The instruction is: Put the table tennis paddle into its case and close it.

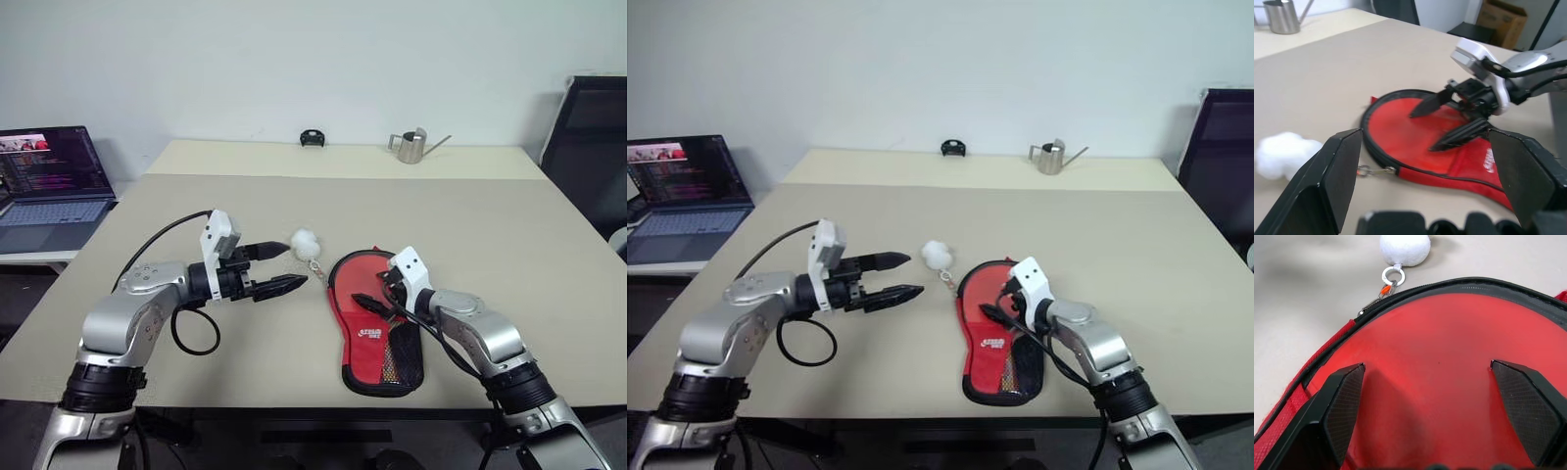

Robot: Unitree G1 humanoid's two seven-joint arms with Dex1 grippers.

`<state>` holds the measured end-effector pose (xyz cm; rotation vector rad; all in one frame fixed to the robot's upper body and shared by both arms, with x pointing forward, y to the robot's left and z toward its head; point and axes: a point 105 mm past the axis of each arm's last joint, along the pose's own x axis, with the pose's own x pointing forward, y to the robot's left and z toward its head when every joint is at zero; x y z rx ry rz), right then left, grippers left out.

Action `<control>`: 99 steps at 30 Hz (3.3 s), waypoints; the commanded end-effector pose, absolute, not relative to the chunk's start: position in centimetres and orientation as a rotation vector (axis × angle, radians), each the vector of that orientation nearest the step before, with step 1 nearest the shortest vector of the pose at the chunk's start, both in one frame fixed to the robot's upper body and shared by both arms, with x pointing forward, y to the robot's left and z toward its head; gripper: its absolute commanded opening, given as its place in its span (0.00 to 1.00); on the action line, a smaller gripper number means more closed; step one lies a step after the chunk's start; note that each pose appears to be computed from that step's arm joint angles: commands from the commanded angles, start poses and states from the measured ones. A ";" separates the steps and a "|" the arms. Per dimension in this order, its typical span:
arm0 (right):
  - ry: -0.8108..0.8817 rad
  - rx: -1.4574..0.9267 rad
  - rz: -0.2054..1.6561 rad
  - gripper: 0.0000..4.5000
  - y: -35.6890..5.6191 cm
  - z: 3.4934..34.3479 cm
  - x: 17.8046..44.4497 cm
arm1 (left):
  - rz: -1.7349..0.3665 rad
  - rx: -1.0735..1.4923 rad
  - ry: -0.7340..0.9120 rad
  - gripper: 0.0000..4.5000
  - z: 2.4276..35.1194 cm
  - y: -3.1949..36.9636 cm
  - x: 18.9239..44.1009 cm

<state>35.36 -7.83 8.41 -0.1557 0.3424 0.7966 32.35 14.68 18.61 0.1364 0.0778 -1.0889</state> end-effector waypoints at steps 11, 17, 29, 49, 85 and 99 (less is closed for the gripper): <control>0.508 -0.162 0.801 1.00 -9.2 2.3 34.1 | -0.946 0.226 0.023 0.99 19.3 14.5 35.7; 0.506 -0.173 0.776 1.00 -9.1 2.2 34.5 | -0.786 0.233 0.033 0.99 18.9 13.9 40.0; 0.499 -0.155 0.762 1.00 -8.7 2.4 34.5 | -0.583 0.133 0.129 0.99 17.1 12.5 46.0; 0.484 -0.140 0.733 1.00 -8.5 2.6 34.9 | -0.514 -0.040 0.361 0.99 11.4 11.4 45.8; 0.572 -0.132 0.556 1.00 -11.1 0.9 34.5 | -0.782 -0.047 0.357 0.09 12.0 13.9 42.1; 0.598 -0.117 0.585 1.00 -9.8 0.3 34.0 | -0.832 -0.025 0.299 0.09 13.7 10.3 42.6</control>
